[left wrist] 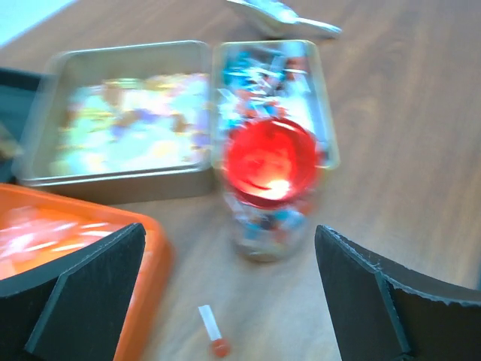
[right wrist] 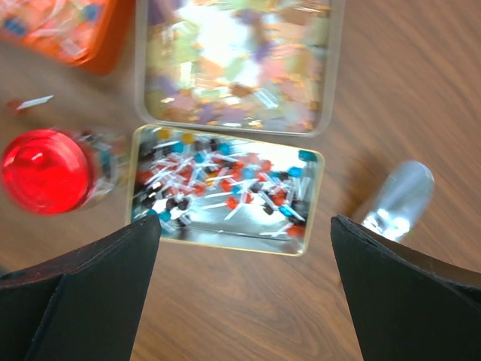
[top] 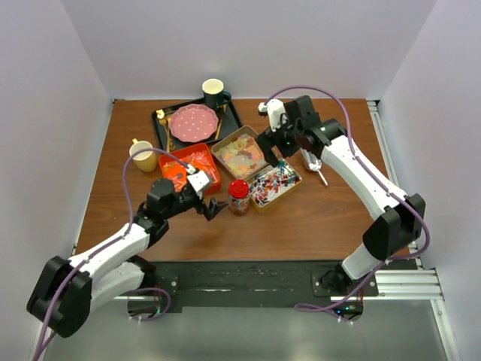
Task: Pack the candies
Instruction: Reset both arms
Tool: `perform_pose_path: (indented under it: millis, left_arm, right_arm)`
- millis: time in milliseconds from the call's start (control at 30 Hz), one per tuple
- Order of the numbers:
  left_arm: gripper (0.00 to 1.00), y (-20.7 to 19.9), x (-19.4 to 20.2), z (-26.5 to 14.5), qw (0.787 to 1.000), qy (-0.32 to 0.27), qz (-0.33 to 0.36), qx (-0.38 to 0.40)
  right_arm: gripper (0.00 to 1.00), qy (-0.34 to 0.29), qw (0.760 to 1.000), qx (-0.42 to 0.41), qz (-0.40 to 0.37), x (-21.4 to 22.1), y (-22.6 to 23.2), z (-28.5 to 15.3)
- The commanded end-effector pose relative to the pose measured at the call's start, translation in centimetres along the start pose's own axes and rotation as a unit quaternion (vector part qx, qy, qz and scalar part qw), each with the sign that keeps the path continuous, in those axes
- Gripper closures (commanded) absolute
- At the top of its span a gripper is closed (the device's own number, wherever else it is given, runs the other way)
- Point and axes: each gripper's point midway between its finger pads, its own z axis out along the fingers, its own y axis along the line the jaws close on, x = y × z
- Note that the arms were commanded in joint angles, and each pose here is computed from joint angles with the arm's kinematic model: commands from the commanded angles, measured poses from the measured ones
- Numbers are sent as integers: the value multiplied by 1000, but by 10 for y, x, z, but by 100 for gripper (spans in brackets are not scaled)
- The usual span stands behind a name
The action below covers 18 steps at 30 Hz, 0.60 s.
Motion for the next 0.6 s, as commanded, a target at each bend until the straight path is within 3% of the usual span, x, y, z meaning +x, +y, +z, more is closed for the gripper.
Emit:
perform_pose_path:
  millis: [0,133,300,400,567]
  left_arm:
    - [0,59,-24,-19,990,40,16,-134]
    - [0,121,-61,-39,964,6,7,-267]
    - [0,174,-86,-54,939,-19,-23,-343]
    - [0,192,-93,-54,933,-22,-34,-358]
    - [0,203,-106,-41,938,-17,4,-346]
  right_arm:
    - [1,-63,988,130,57,-12,-37,-32]
    - [1,-80,970,219,74,0,-61,-64]
    - [1,-122,959,248,70,0,-66,-101]
    - [1,-123,963,236,47,10,-60,-107]
    - [1,-124,968,216,42,26,-57,-115]
